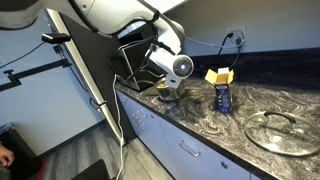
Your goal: Use the silver fork to stir the contents in the silver pot
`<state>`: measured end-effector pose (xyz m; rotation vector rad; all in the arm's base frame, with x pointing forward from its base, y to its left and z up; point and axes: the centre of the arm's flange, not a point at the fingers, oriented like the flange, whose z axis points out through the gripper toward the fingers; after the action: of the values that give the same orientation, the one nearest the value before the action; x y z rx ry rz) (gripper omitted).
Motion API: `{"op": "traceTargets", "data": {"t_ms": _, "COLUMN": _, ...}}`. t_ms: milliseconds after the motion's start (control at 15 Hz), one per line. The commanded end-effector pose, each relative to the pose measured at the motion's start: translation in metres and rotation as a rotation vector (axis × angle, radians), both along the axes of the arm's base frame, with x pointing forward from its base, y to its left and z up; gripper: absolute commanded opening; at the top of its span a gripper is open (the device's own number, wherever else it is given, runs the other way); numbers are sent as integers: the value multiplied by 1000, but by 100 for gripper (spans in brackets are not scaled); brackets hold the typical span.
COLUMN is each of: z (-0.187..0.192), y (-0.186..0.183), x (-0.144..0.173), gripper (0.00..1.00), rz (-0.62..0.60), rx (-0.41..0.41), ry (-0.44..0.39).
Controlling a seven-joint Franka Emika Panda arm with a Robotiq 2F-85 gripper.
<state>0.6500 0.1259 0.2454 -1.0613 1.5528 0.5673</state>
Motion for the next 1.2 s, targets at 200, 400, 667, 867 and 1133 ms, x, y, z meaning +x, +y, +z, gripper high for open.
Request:
{"op": "traceTargets", "data": {"t_ms": 200, "z": -8, "y": 13, "x": 2, "gripper": 3, "rz": -17, "rx": -47, "ry": 19}}
{"op": "traceTargets", "data": {"t_ms": 400, "z": -9, "y": 16, "x": -2, "gripper": 3, "rz": -2, "rx": -32, "ry": 51}}
{"op": "traceTargets", "data": {"t_ms": 667, "z": -3, "y": 13, "x": -9, "gripper": 3, "rz": -17, "rx": 4, "ry": 130}}
{"op": "traceTargets", "data": {"t_ms": 867, "z": -3, "y": 5, "x": -13, "gripper": 3, "rz": -34, "rx": 10, "ry": 220}}
{"op": "traceTargets", "data": {"t_ms": 1133, "z": -1, "y": -9, "x": -18, "gripper": 3, "rz": -67, "rx": -7, "ry": 273}}
